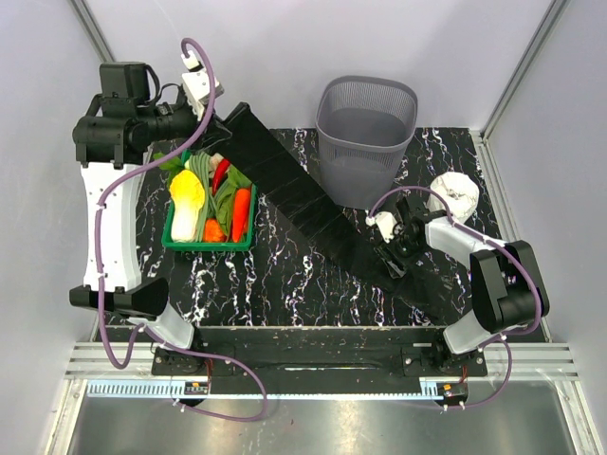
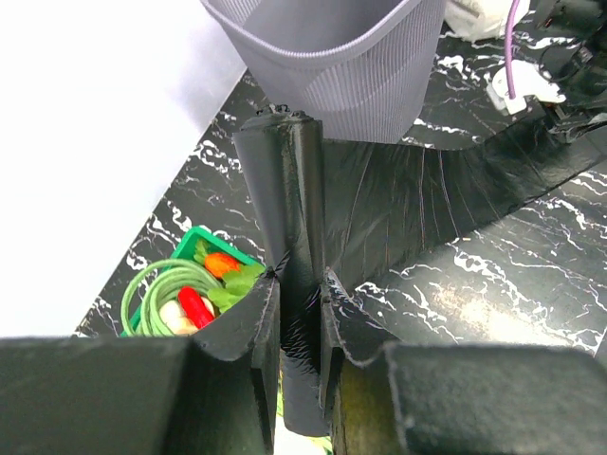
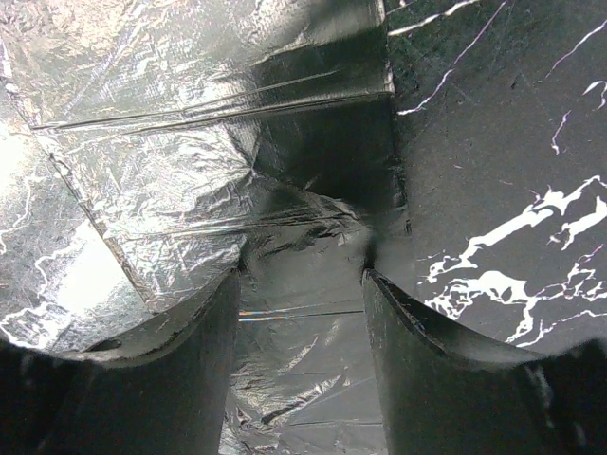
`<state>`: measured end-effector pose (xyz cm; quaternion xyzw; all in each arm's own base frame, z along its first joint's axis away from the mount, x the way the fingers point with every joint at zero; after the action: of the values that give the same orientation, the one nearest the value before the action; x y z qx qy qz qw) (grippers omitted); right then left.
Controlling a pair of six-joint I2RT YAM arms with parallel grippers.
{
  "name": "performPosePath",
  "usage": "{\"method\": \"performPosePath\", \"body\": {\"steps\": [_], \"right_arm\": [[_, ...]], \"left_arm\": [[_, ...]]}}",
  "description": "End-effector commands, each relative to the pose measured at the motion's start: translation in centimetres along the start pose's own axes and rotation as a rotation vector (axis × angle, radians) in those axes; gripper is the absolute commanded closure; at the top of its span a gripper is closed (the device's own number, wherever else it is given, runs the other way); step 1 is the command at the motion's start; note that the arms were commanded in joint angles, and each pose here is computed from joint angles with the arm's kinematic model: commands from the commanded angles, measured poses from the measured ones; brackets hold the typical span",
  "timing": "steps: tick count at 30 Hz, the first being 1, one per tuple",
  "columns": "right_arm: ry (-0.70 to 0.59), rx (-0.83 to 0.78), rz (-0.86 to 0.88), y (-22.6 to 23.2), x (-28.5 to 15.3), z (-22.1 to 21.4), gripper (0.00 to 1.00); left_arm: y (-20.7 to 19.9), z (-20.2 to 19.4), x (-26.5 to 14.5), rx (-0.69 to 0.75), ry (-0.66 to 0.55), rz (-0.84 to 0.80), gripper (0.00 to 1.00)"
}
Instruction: Put the trash bags into the trash bin
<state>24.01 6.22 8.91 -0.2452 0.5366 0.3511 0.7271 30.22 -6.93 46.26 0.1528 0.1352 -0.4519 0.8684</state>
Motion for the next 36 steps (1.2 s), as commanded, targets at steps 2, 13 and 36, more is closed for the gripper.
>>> {"method": "performPosePath", "body": {"steps": [2,13,36], "right_arm": [[0.021,0.008,0.015,0.1,1.2,-0.8,0.41],[0.065,0.012,-0.012,-0.3,1.8,-1.2,0.53],[0.083,0.028,-0.028,-0.5,2.1,-1.3,0.77]], "left_arm": [[-1.9,2.8,-2.1,0.082,-0.115,-0.043,1.00],[-3.2,4.3,-3.6,0.115,-0.166,-0.071,1.00],[-3.3,5.6,-5.3,0.147,-0.212,-0.082,1.00]]}}
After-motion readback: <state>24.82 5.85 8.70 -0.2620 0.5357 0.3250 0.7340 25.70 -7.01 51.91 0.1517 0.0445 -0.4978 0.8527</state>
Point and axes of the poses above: each gripper's point midway between its finger pads, its own x axis out along the fingers, its own y axis along the line the jaws close on, z = x × y, the point moved 8 cm from there along -x, back along the fingers, and after that the axes turned 5 degrees about -x, right-handed, at the moved point
